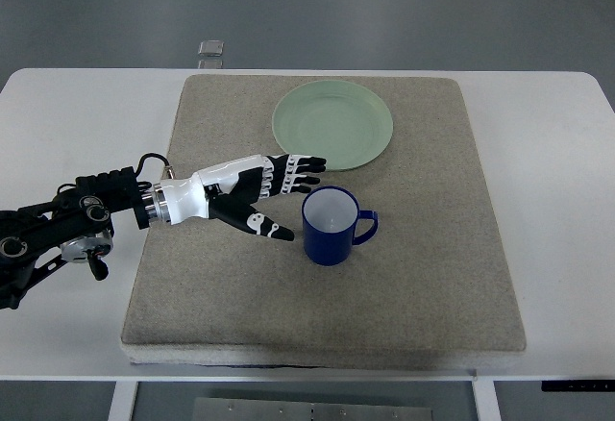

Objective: Place cup left of plate with left hand
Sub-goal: 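Wrap the left hand fingers around the blue mug body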

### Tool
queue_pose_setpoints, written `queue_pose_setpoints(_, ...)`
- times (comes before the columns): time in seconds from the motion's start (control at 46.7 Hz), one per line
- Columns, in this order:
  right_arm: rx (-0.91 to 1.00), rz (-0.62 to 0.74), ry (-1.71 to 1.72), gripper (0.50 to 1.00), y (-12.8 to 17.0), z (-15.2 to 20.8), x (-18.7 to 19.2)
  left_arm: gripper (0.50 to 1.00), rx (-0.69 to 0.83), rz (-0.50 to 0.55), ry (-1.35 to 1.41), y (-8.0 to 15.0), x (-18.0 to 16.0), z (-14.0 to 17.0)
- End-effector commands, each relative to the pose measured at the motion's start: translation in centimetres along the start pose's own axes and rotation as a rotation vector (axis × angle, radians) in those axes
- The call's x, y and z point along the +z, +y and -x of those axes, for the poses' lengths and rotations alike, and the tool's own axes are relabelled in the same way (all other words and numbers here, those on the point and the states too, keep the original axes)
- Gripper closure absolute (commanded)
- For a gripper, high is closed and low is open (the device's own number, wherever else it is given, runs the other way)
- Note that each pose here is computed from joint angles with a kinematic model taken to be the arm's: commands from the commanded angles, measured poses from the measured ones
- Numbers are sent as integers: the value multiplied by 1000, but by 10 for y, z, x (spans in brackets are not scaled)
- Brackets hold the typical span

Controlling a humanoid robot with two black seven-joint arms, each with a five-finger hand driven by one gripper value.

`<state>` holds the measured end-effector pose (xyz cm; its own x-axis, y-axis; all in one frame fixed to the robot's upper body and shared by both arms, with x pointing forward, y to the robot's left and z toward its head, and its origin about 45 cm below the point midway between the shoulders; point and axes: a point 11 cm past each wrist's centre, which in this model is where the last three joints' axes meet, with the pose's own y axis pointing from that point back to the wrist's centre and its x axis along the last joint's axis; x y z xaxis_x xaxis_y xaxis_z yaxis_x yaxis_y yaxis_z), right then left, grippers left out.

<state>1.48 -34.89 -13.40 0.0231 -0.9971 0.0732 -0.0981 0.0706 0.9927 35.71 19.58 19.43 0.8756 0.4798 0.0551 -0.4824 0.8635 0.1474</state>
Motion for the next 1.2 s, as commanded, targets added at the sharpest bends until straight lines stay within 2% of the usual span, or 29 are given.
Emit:
queue_pose_setpoints(0.0,0,0,0,566,0,0,0,500,0,-1,4,0,-2,1)
queue_pose_setpoints(0.129,0,0,0,566,0,0,0,500,-11,5,20,-11,-6,9)
queue_pose_setpoints(0.493,0,0,0,566,0,0,0,500,4,-23,20,-22,-21,12)
queue_pose_setpoints(1.178,0,0,0,566,0,0,0,500,-18,2,36,-42,-20,23)
